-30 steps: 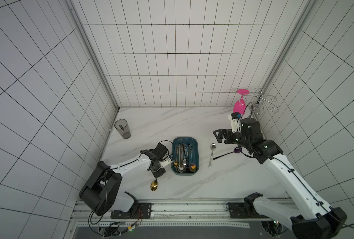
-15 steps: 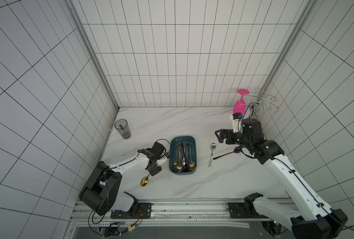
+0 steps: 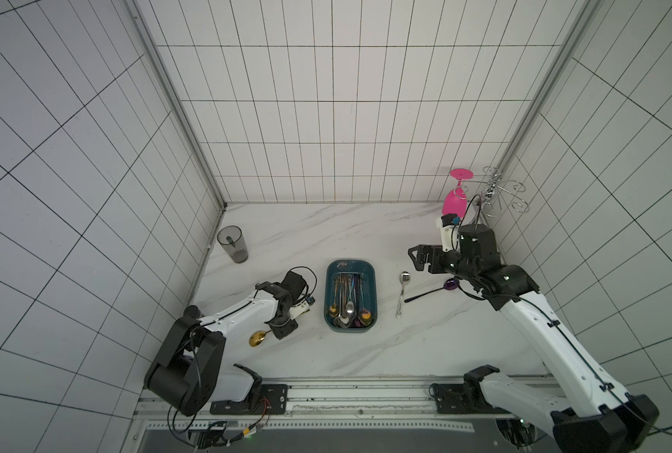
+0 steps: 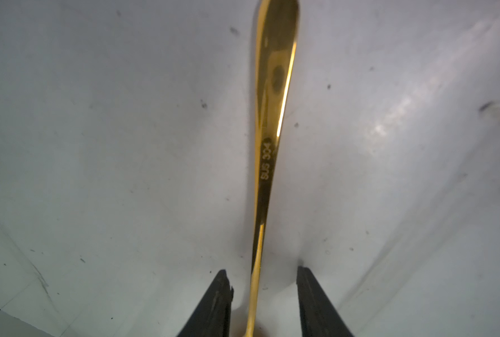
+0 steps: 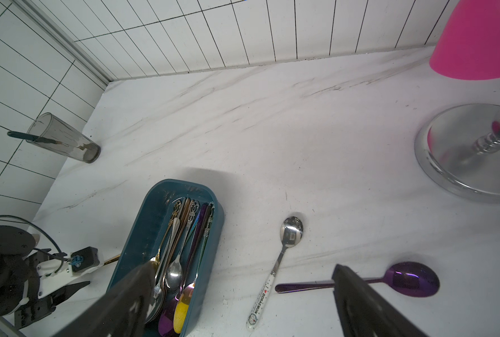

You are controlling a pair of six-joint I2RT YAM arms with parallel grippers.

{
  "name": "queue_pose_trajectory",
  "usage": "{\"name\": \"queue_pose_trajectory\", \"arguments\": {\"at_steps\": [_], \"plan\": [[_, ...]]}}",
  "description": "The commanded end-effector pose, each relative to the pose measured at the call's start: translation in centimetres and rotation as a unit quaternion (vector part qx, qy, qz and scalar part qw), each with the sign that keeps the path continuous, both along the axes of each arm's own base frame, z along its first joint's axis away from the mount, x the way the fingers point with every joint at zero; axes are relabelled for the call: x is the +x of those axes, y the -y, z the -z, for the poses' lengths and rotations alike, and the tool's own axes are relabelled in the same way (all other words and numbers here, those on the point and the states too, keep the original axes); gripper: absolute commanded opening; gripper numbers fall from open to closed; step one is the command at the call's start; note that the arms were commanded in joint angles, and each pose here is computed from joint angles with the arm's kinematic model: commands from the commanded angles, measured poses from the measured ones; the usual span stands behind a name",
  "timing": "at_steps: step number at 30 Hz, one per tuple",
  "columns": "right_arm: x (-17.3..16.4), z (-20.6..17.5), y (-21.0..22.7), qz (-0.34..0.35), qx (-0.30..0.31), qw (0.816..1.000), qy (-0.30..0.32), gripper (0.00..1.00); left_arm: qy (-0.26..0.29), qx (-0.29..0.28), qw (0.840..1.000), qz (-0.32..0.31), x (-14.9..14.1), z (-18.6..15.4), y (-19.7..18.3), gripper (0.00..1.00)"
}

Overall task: Put the spoon into the storage box
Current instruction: Adjust the spoon at the center of the board, then pick up the spoon from the center of the board.

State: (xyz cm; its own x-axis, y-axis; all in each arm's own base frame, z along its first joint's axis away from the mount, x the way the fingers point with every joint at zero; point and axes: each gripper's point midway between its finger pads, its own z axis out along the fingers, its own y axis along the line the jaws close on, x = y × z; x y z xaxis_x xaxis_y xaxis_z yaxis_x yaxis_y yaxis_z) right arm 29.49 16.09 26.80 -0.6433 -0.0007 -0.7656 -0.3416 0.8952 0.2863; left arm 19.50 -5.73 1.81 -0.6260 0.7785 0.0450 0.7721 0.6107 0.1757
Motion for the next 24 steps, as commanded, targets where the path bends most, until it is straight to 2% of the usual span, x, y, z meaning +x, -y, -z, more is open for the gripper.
{"name": "queue_pose_trajectory", "arguments": {"at_steps": [1, 5, 14, 19, 24], "plan": [[0.2, -1.2, 0.3, 0.004, 0.004, 1.0, 0.008, 0.99, 0.001, 0.015, 1.0, -0.003, -0.4, 0.4, -1.3, 0.41], [0.2, -1.3, 0.2, 0.002, 0.006, 1.0, 0.009, 0.99, -0.006, 0.016, 1.0, -0.01, -0.5, 0.7, -1.4, 0.37], [0.0, -1.7, 0.4, 0.005, 0.007, 1.0, 0.014, 0.99, -0.014, 0.021, 0.999, -0.02, -0.2, 1.0, -1.4, 0.01], [0.0, -1.7, 0.4, 0.004, 0.007, 1.0, 0.011, 0.99, 0.016, 0.011, 0.999, -0.027, 1.2, -0.5, -0.9, 0.0], [0.1, -1.7, 0.2, 0.001, 0.009, 1.0, 0.01, 0.99, 0.044, -0.028, 0.998, -0.034, 3.1, -3.5, 0.7, 0.0]]}}
